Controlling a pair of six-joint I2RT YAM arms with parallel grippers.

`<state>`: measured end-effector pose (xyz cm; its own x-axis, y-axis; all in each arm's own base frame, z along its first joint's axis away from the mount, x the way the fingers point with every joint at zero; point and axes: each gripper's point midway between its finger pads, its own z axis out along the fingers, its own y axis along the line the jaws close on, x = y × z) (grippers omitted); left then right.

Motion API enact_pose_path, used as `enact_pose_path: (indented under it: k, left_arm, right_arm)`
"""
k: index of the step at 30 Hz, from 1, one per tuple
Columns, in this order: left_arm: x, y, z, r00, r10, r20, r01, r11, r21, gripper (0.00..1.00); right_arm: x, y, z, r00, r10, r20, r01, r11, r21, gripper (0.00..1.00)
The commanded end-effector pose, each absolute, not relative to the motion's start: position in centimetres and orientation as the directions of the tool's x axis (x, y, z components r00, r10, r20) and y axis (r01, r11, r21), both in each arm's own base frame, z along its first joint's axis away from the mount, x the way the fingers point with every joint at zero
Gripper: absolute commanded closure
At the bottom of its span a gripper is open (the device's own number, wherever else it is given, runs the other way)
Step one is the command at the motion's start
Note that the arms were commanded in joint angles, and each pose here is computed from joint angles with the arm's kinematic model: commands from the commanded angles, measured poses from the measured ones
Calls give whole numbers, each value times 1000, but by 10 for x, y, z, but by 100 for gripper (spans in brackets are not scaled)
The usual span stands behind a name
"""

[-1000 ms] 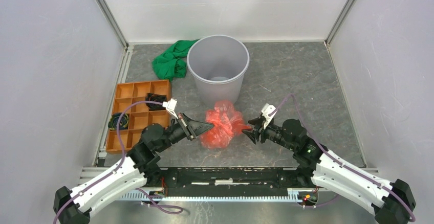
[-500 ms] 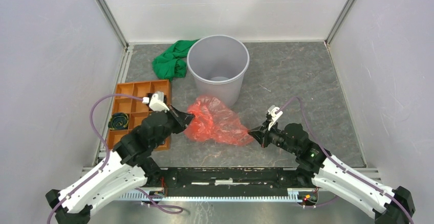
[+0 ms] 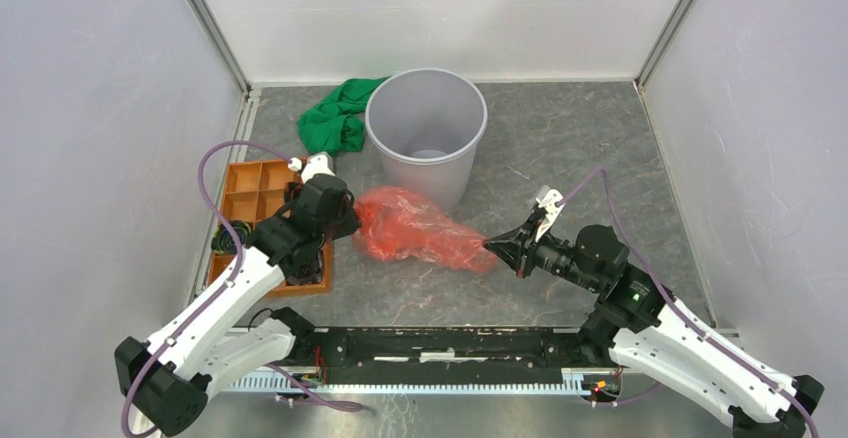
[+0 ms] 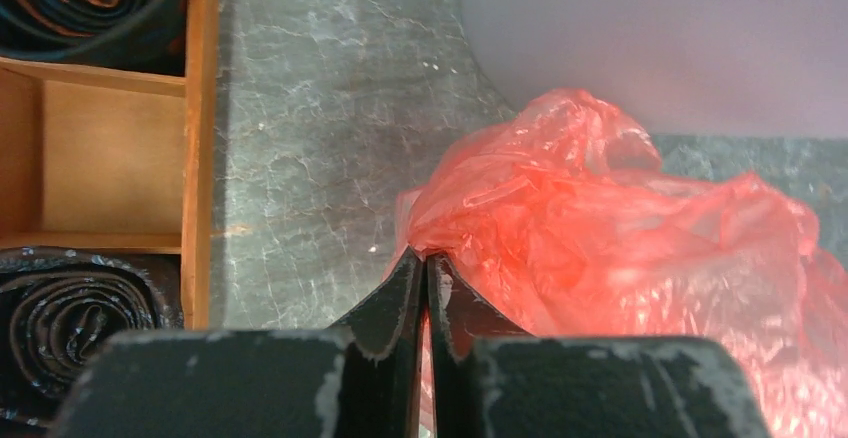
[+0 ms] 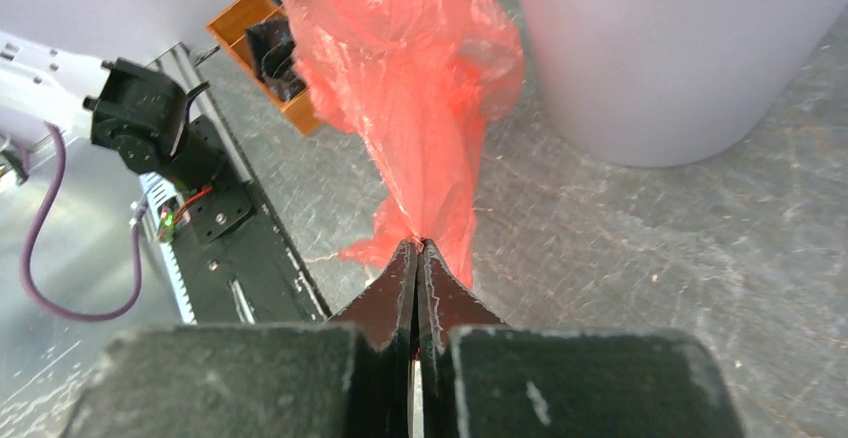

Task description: Put the trash bags into the trash bin

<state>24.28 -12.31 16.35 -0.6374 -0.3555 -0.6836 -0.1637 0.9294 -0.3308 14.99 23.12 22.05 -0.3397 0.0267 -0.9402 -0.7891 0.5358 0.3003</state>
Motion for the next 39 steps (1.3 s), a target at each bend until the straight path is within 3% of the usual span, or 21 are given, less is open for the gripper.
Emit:
enact_pose_path:
  k: [1,4,7,10,13,18,22,26,29,33,36,39]
  left_arm:
    - [233,-138,190,-643,-304,-703,-4,919,-394,87]
    - [220,-154,197,-674,-277,-685,92,889,-450,74]
    - [199,-183,211,-735,-231,-637,229,800,-554,48]
    - [188,-196,226,-741,-224,-633,300,733,-610,20]
    - [188,-190,236,-712,-241,-659,308,736,-602,6]
    - [188,-188,233,-707,-218,-673,319,751,-578,3]
    - [188,-197,229,-720,-203,-664,344,727,-595,1]
    - [188,-199,229,-718,-228,-658,339,711,-616,0]
    - [183,-202,230,-723,-257,-641,342,674,-655,0]
    - [169,-208,230,-744,-287,-604,352,600,-719,0]
    - [165,-206,220,-749,-314,-583,329,588,-739,0]
    - [163,-200,213,-751,-325,-575,302,606,-736,0]
  right_arm:
    - [168,218,249,-253,33,-967,-752,622,218,100]
    - [181,209,267,-225,58,-973,-702,682,204,100]
    - [205,173,277,-252,125,-960,-486,841,237,100]
    - [211,150,289,-188,98,-977,-414,894,170,100]
    - [211,124,300,-158,66,-985,-335,935,116,100]
    - [197,77,350,-65,108,-992,-228,966,120,99]
    - [181,85,383,25,84,-996,-367,928,69,99]
    - [173,127,375,11,34,-999,-552,834,23,99]
    - [163,177,351,-37,-2,-999,-728,685,26,99]
    - [135,245,317,-150,-11,-989,-914,382,134,99]
    - [107,281,302,-221,10,-975,-967,125,220,99]
    - [88,303,294,-205,-25,-978,-979,-4,206,99]
